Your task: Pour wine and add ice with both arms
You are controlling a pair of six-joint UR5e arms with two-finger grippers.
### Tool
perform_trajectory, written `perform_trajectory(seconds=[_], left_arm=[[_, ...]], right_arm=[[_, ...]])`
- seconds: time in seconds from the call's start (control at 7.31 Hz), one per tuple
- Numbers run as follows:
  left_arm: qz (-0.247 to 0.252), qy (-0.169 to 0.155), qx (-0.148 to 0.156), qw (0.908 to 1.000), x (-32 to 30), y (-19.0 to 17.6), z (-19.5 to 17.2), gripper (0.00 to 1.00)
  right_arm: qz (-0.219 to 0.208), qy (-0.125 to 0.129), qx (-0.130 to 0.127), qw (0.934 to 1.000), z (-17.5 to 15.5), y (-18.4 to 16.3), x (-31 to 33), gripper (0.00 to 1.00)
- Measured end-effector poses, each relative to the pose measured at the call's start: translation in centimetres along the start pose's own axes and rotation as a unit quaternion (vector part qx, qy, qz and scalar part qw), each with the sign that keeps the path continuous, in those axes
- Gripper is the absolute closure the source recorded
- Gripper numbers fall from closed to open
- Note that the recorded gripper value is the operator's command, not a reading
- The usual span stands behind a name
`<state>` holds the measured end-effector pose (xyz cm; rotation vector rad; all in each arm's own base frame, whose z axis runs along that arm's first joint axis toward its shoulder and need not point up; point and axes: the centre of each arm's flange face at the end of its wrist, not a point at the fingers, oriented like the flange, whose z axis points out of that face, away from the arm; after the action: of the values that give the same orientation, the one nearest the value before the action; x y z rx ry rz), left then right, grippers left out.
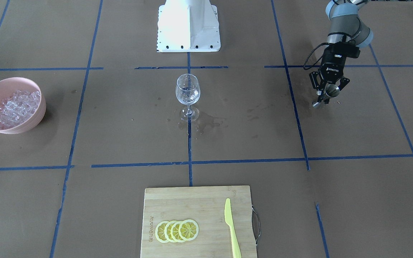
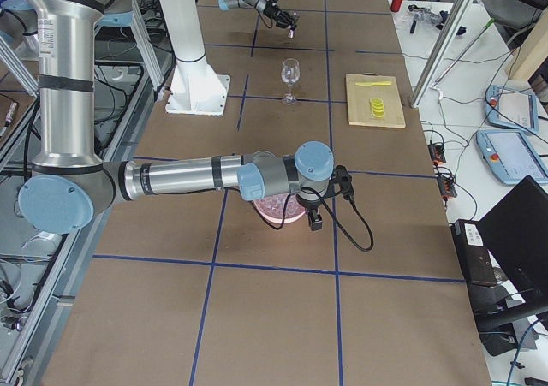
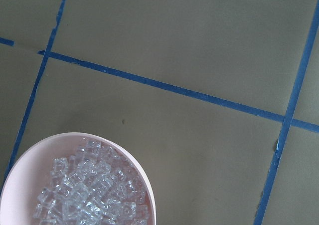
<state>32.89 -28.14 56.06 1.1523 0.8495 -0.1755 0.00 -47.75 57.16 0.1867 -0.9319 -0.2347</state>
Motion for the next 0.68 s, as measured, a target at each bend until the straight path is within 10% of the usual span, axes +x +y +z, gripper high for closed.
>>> perform_trajectory(seconds=[0.68], left_arm=[[-0.012,0.029,-0.029,0.9991,2.3,2.3,-1.2,0.90]], right_arm=[[-0.001,-0.001,-0.003,1.0000,0.3,0.0,-0.1,0.00]])
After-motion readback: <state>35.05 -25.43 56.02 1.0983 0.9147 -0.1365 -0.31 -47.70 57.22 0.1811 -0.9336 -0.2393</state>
